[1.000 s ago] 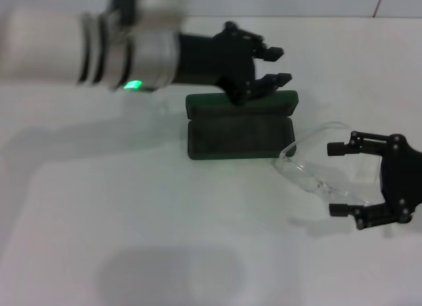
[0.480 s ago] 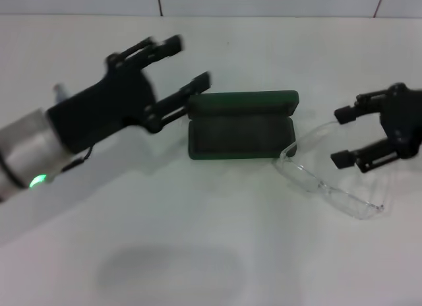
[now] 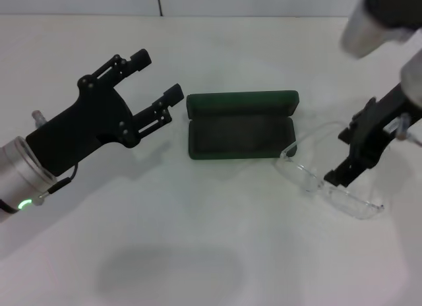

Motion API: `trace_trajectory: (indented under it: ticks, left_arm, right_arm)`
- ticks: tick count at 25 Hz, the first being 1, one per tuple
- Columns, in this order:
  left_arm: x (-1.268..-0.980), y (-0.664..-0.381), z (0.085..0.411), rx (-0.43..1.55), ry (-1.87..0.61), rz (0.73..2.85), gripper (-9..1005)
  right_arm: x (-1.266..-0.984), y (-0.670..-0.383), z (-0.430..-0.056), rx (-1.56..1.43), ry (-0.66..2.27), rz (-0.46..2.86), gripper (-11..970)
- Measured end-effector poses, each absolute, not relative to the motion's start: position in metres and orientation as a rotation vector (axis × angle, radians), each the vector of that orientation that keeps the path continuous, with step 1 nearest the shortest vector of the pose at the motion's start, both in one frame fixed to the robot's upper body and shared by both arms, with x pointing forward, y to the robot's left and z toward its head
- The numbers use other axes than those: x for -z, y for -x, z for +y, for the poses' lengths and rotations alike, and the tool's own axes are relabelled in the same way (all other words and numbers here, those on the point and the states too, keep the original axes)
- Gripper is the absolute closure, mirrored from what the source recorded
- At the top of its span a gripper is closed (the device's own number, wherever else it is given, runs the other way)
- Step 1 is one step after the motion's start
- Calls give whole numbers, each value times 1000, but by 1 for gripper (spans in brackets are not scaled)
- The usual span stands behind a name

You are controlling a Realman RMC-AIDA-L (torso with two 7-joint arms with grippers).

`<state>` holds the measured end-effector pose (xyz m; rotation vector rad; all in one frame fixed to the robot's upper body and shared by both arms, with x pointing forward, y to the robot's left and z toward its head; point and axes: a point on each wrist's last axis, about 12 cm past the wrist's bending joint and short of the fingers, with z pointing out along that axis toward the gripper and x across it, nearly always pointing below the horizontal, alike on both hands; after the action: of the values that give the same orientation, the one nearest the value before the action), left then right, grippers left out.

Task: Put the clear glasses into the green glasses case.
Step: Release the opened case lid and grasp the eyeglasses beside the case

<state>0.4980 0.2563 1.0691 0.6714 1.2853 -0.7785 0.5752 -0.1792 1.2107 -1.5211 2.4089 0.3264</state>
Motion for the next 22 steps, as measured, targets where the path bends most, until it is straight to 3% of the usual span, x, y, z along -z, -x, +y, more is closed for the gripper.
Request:
trace_trajectory:
  ticks: [9, 16, 22]
  left_arm:
    - [-1067, -501, 253, 767, -696, 1293, 242]
    - [-1067, -502, 252, 770, -697, 1297, 243]
    - [-1065, -506, 249, 784, -696, 1310, 243]
  right_arm:
    - [-1172, -577, -159, -234, 1575, 2430, 95]
    - [-1159, -576, -151, -207, 1621, 2414, 97]
    - [-1155, -574, -150, -200, 1643, 2420, 328]
